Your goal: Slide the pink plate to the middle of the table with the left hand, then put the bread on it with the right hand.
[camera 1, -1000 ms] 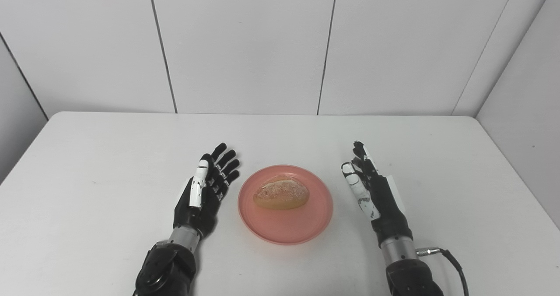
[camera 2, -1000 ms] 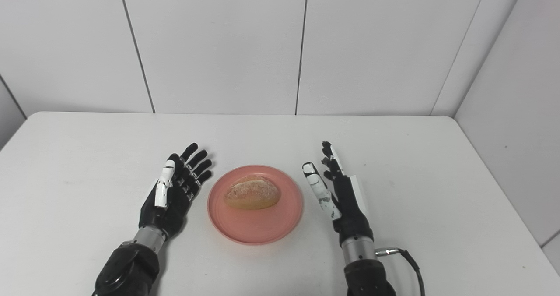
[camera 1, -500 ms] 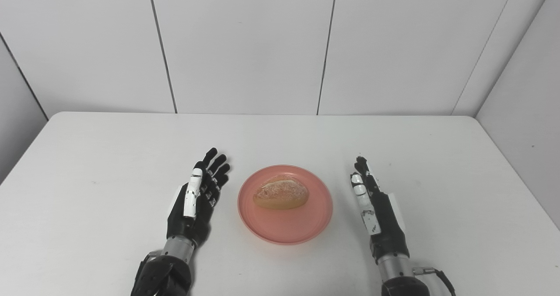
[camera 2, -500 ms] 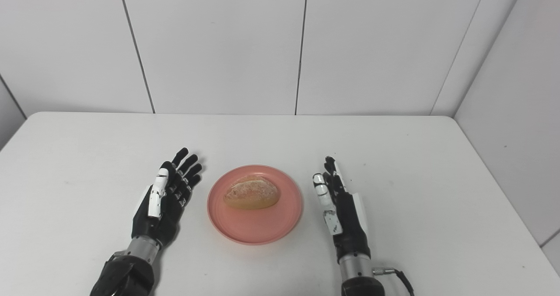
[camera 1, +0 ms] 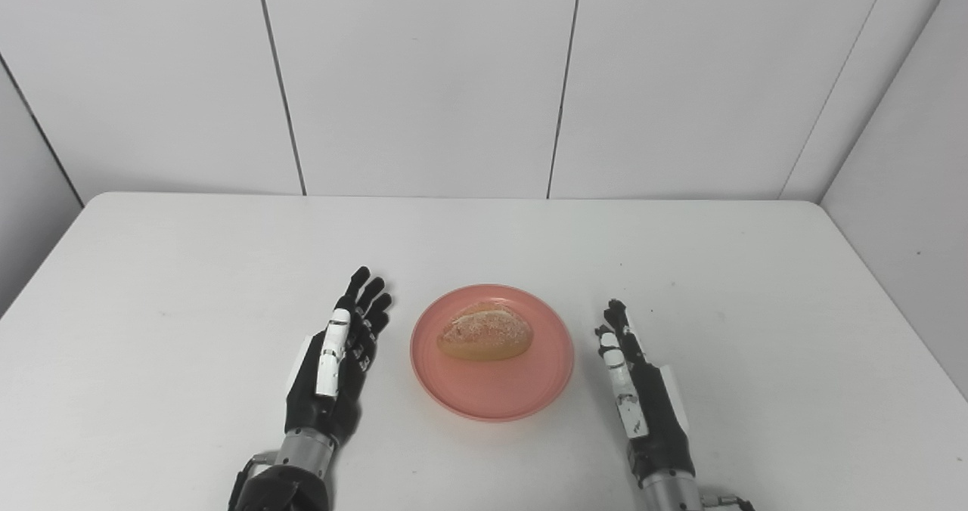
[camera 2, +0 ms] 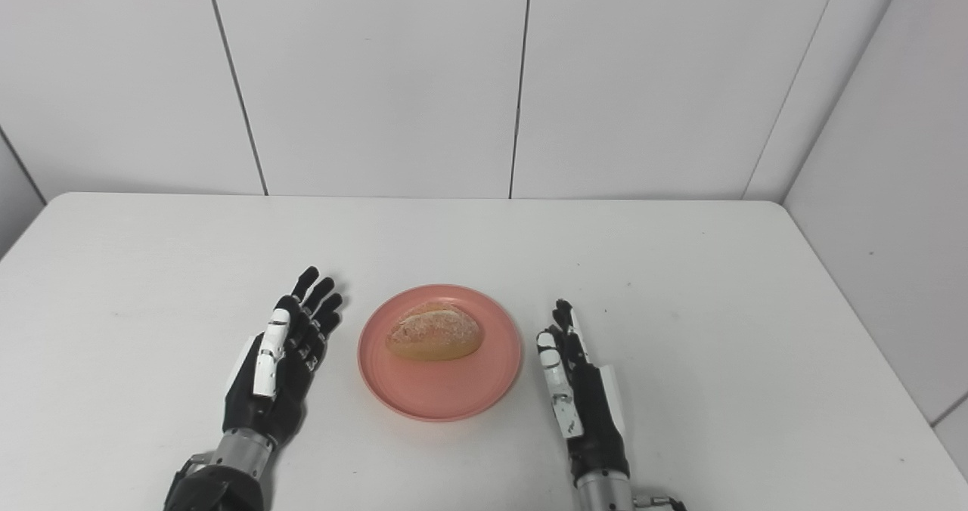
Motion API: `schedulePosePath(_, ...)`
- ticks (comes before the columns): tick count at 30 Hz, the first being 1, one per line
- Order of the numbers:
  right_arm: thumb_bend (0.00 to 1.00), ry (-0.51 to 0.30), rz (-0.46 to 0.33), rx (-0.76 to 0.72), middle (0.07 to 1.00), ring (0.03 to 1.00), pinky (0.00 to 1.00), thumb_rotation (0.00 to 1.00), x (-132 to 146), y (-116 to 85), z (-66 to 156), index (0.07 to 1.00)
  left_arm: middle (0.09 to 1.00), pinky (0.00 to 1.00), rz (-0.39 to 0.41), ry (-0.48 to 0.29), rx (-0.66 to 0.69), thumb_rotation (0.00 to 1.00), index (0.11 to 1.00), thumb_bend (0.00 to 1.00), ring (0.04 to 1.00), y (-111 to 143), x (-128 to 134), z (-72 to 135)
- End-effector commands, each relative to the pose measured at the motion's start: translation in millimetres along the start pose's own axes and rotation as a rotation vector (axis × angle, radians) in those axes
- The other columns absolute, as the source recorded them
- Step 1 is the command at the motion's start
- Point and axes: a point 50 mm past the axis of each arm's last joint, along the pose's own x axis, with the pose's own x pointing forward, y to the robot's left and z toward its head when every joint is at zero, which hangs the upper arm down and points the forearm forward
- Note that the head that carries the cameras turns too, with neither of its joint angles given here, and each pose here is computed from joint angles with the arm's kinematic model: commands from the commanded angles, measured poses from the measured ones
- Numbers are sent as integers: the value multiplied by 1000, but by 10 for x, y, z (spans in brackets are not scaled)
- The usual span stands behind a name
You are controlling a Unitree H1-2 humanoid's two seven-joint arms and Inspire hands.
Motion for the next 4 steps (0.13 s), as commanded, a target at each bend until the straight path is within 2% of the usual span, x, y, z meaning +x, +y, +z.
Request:
schedulePosePath(1, 259, -81, -4, 5, 977, 952, 941, 1000, 41, -5, 95, 980, 971, 997, 26, 57, -2, 1000, 962, 376, 962, 30, -143, -183)
schedulePosePath(4, 269, -81, -1, -6, 975, 951, 933, 1000, 38, -4, 81, 979, 975, 1000, 26, 53, 12, 1000, 965, 380, 967, 24, -145, -183)
